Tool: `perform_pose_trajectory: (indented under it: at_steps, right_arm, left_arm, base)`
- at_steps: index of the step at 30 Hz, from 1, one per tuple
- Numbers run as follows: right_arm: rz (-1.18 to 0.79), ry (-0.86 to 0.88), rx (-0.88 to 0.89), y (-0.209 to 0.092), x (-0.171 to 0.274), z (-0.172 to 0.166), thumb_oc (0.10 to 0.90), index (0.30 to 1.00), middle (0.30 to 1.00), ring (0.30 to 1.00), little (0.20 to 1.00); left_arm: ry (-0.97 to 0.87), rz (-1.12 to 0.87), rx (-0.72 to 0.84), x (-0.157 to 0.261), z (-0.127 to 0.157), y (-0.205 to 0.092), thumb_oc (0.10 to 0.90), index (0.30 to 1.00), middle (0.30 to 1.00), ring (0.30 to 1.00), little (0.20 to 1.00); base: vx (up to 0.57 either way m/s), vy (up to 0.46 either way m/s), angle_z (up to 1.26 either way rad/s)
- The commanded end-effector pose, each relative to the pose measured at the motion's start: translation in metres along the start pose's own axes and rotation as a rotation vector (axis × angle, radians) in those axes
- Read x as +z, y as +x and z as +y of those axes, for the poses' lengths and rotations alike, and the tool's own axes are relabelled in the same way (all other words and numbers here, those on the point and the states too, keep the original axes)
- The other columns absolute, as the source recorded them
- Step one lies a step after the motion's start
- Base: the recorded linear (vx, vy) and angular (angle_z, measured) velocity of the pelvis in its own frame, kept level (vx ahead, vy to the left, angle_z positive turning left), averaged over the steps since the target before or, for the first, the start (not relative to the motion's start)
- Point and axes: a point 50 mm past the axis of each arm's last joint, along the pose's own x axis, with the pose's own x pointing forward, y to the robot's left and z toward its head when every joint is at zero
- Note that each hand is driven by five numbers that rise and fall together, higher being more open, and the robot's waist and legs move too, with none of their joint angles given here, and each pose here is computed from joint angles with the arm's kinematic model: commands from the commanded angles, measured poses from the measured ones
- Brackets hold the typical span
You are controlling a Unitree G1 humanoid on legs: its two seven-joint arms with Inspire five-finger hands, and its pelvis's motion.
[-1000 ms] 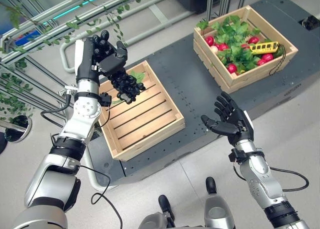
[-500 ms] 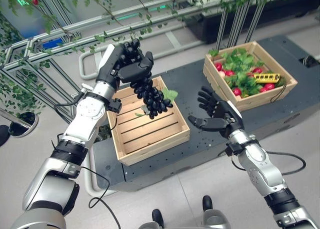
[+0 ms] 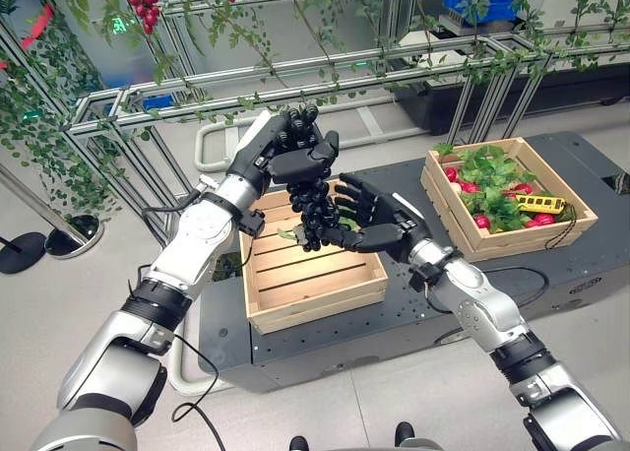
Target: Pick up the fruits from the basket on one side to the basket on the other side
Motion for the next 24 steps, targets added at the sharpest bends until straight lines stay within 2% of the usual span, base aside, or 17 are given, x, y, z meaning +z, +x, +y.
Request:
perform_pose_trajectory:
  at_steps: [1,13,24]
  right_arm:
    - [-0.151,0.045,0.156,0.02,0.036,0.021,0.8,0.9,0.9,0.9,0.9]
    - [-0.074,0.038,0.196,0.03,0.022,0.035,0.8,0.9,0.9,0.9,0.9]
    - [-0.24,0.118,0.208,0.04,0.05,0.05,0.8,0.9,0.9,0.9,0.9]
  left_arm:
    - [-0.028,-0.338,0.009,0.08,0.01,0.034,0.4,0.3,0.3,0.3,0.3]
    - [-0.078,-0.372,-0.072,0.086,-0.01,0.037,0.4,0.3,0.3,0.3,0.3]
    - [-0.143,-0.344,-0.204,0.078,-0.035,0.039,0.4,0.3,0.3,0.3,0.3]
  base:
    - [0.0,0.0,0.0]
    - [0.0,0.0,0.0]
    - [0.0,0.0,0.0]
